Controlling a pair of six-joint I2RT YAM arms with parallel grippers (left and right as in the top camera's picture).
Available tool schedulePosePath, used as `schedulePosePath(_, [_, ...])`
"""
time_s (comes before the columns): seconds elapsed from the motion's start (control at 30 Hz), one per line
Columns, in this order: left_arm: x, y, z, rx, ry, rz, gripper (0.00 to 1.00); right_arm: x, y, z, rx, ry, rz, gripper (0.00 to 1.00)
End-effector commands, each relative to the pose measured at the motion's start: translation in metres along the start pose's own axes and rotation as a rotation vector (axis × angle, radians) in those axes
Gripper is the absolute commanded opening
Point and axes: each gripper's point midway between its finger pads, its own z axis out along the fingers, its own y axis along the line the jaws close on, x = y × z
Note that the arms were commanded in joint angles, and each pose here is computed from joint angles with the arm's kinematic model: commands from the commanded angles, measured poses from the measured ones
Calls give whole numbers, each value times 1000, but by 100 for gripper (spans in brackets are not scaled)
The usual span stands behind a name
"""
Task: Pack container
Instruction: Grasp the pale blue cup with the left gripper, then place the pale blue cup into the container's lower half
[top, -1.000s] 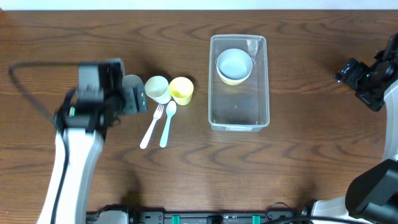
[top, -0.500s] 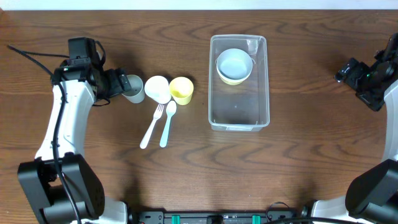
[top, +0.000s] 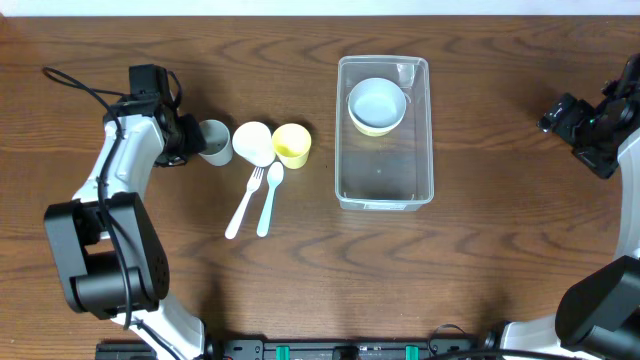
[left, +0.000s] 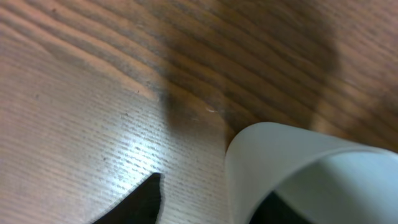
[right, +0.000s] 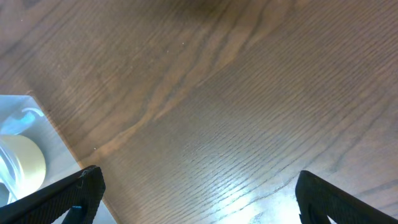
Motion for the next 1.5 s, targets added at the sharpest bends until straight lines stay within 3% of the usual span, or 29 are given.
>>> schedulePosePath(0.0, [-7,-1,-2,0,-16,9,22,0,-4,2,10,2,6,99])
schedulePosePath(0.07, [-5,-2,-4,3,-11,11,6,0,-4,2,10,2,6,99])
schedulePosePath(0.2, [-6,-2,-26,4,-23,78,6,0,-4,2,10,2,6,99])
schedulePosePath(0.37, [-21,-10,-101,19,-103,115,6,0,-4,2,10,2,5,99])
schedulePosePath(0.53, [-5,-82,-199,233,-210,301,6,0,-4,2,10,2,6,99])
schedulePosePath(0.7, [39,-170,-242,384,-306,579,6,0,-4,2,10,2,6,99])
schedulePosePath(0.83, [70,-226,-230,450,-281,712,6,0,-4,2,10,2,6,99])
schedulePosePath(1.07, [114,-289,-146,441,-126,845,6,0,-4,2,10,2,6,99])
schedulePosePath(1.23, [141,-304,-85,394,-15,890,6,0,-4,2,10,2,6,99])
schedulePosePath(1.47, [145,-294,-35,269,33,901,6,0,-4,2,10,2,6,99])
